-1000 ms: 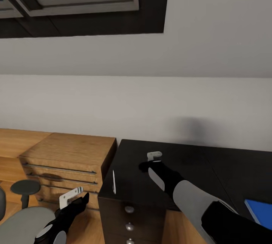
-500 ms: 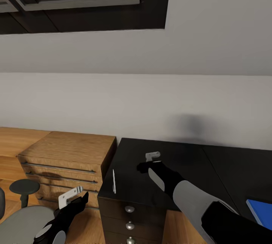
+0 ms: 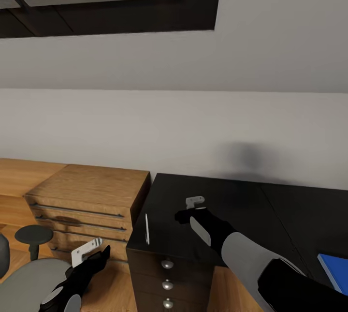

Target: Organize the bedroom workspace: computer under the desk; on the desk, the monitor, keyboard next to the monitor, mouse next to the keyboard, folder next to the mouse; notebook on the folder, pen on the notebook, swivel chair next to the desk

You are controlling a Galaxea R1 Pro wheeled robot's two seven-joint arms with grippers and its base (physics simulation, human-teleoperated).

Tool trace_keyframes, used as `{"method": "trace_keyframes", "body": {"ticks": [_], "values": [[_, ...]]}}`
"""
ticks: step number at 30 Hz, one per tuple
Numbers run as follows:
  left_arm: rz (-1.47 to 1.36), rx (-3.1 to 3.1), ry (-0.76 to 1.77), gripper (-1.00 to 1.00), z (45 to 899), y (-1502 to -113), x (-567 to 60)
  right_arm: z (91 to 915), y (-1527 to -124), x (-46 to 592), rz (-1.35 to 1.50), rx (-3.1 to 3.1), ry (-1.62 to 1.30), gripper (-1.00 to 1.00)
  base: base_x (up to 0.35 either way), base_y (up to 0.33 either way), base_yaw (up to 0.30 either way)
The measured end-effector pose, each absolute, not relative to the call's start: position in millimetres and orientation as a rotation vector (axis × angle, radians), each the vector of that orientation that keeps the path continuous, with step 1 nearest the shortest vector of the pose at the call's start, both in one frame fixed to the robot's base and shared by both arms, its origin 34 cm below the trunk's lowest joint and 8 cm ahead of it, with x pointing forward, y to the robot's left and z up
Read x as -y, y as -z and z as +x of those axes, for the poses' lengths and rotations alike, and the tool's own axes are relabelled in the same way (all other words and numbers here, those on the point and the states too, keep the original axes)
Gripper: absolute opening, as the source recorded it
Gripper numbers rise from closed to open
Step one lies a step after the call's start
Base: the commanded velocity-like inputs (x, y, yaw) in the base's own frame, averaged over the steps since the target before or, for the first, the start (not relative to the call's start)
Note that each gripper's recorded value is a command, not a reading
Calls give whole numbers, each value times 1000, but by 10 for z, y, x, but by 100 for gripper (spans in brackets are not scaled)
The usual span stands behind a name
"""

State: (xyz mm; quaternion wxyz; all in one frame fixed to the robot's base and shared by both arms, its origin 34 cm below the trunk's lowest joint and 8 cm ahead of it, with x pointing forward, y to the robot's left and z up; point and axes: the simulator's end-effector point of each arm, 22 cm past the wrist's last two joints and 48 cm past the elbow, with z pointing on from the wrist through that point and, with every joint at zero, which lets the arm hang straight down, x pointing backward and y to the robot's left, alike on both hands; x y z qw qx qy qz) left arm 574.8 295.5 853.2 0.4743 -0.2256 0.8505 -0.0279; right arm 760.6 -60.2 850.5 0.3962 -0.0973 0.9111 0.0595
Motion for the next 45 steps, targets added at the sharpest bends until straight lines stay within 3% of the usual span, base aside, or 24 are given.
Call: {"method": "trace_keyframes", "body": {"ticks": [45], "values": [[-570,-2129,45,100,5712,-8299,-3011,7541,-8149,594,-255,-2380,-160,100,0,0,190]]}}
